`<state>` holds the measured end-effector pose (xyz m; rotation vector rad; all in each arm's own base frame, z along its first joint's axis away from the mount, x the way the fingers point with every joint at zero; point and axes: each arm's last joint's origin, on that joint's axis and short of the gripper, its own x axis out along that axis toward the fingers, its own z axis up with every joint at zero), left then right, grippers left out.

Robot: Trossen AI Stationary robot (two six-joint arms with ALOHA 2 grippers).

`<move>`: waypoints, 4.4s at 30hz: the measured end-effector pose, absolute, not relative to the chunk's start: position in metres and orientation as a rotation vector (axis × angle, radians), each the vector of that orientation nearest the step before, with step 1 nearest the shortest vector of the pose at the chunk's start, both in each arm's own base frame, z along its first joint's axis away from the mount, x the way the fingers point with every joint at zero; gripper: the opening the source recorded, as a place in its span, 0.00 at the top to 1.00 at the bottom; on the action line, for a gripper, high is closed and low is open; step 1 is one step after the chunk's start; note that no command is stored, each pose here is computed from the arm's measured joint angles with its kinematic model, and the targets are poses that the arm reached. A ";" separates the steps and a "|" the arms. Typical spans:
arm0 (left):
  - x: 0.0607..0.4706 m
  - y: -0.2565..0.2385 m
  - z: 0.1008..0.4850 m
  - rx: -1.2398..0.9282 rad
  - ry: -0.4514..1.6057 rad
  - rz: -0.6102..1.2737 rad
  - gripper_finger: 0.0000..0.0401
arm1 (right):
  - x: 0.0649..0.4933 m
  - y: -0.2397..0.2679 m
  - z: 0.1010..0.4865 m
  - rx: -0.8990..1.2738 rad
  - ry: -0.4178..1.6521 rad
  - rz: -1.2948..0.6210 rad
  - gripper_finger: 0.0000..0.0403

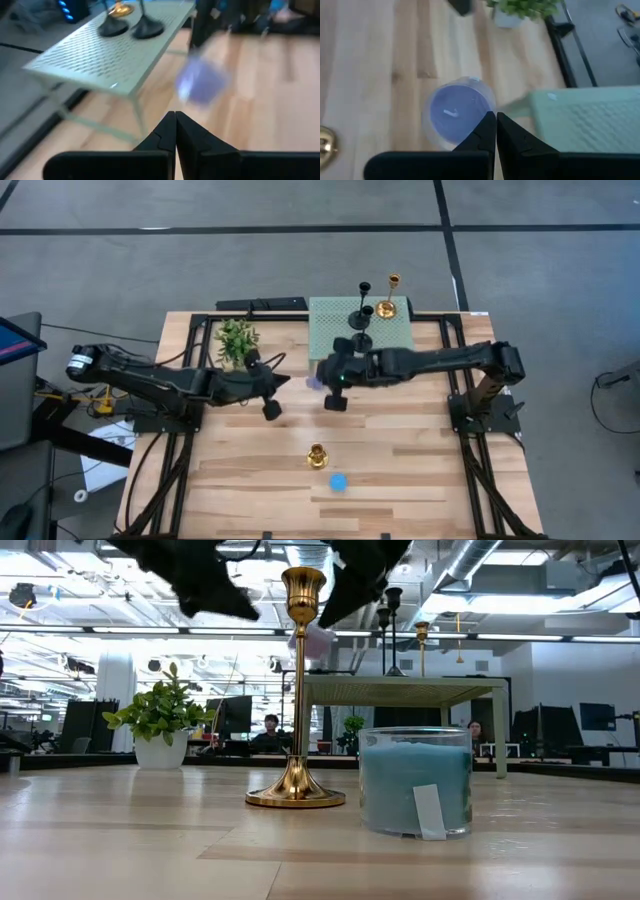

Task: Pick & Place candle stick holders
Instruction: Put the violet candle on the shelf

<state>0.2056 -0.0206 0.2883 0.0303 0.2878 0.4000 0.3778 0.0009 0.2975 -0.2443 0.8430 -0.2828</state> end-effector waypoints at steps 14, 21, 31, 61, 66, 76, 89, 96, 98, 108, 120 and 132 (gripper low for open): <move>0.195 -0.021 0.258 0.111 0.357 0.432 0.99 | 0.365 -0.062 0.402 -0.152 0.791 -0.291 1.00; 0.195 -0.021 0.258 0.109 0.352 0.432 0.98 | 0.386 -0.086 0.394 -0.127 0.968 -0.308 1.00; 0.195 -0.021 0.258 0.106 0.351 0.422 0.98 | 0.395 -0.129 0.373 -0.069 1.099 -0.303 1.00; 0.195 -0.021 0.257 0.096 0.351 0.411 0.99 | 0.389 -0.137 0.368 -0.016 1.141 -0.173 1.00; 0.195 -0.021 0.257 0.096 0.351 0.411 0.98 | 0.389 -0.137 0.368 -0.008 1.137 -0.149 1.00; 0.195 -0.021 0.257 0.097 0.356 0.411 0.98 | 0.400 -0.140 0.346 -0.025 1.135 -0.168 1.00; 0.195 -0.021 0.257 0.097 0.356 0.410 0.98 | 0.395 -0.147 0.347 -0.014 1.150 -0.188 1.00; 0.195 -0.021 0.257 0.097 0.356 0.410 0.99 | 0.394 -0.148 0.347 -0.022 1.160 -0.209 1.00; 0.195 -0.021 0.257 0.097 0.356 0.410 0.98 | 0.394 -0.148 0.346 -0.020 1.169 -0.209 1.00; 0.195 -0.021 0.257 0.097 0.356 0.410 0.99 | 0.393 -0.147 0.346 -0.018 1.181 -0.205 1.00; 0.195 -0.021 0.256 0.097 0.356 0.410 0.99 | 0.393 -0.147 0.346 -0.016 1.175 -0.201 1.00; 0.195 -0.021 0.256 0.097 0.356 0.410 0.99 | 0.395 -0.149 0.320 -0.014 1.246 -0.205 1.00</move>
